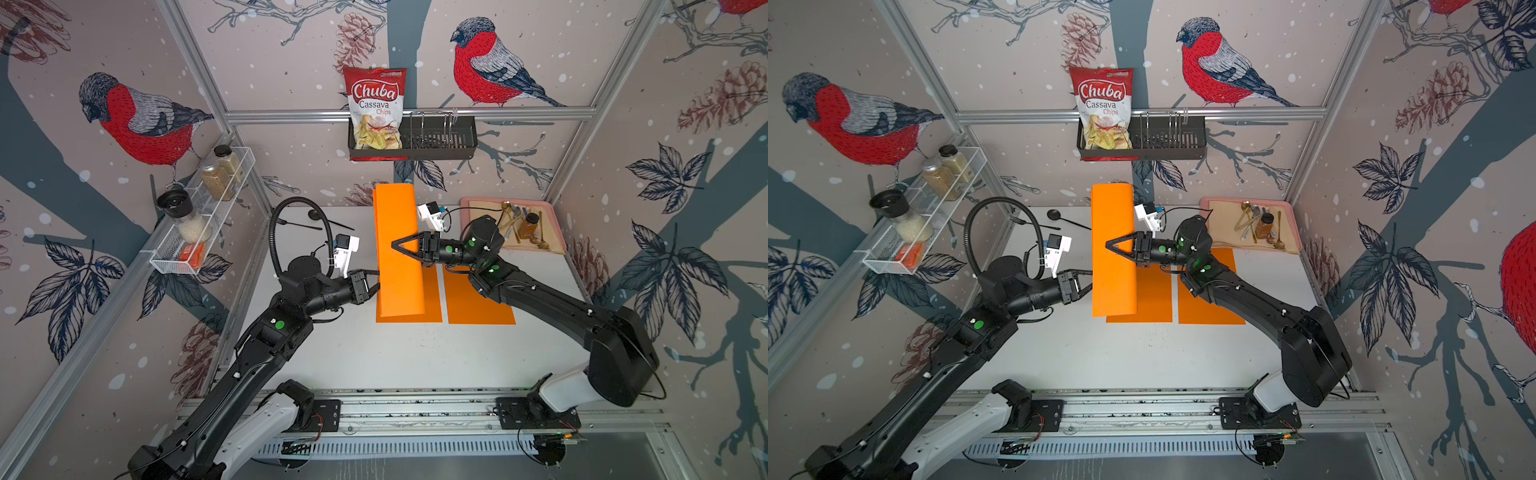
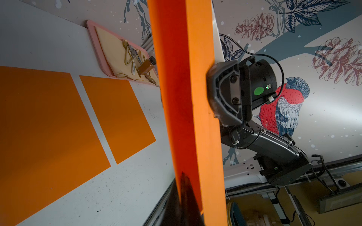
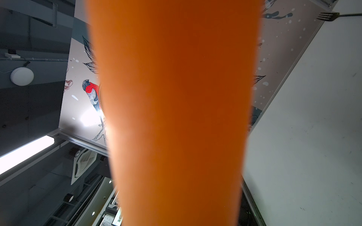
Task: Fold the rectangular paper in half along the long edge
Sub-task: Fold the paper.
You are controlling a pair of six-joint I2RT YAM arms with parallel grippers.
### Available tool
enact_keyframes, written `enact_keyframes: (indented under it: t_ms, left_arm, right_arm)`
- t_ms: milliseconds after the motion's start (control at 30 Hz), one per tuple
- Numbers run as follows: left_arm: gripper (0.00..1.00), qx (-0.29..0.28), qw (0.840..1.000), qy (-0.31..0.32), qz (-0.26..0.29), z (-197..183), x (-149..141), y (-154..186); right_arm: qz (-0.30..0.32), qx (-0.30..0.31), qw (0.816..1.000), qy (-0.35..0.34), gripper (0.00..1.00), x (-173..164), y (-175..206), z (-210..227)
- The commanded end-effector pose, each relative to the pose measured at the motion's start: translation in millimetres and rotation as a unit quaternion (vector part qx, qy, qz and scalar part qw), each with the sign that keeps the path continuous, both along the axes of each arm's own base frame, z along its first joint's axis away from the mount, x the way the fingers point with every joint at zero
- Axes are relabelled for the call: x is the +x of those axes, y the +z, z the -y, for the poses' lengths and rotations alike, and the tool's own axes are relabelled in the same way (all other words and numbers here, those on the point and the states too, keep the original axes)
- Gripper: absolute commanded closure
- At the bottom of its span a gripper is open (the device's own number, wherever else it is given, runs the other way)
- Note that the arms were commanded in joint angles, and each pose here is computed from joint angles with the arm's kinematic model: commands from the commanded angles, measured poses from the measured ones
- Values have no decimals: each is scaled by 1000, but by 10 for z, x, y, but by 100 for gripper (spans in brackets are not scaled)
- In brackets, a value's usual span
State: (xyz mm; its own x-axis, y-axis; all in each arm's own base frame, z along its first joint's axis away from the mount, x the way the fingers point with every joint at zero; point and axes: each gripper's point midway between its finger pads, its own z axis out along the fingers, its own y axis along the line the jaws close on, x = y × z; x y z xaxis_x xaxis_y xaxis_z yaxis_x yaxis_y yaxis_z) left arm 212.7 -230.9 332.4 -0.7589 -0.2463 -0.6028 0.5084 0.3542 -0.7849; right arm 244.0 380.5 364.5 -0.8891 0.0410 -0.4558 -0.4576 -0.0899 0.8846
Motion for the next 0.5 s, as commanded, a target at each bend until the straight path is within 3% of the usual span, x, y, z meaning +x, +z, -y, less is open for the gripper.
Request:
enact_keyframes:
  t_ms: [0,467]
  left_arm:
    - [100,-6,1000,-3,17,7,-1,70]
    - [100,-7,1000,-3,18,12,5,75]
  right_arm:
    - [14,9,1000,3,64,-25,80,-12]
    - [18,9,1000,1,66,-30,100,-3]
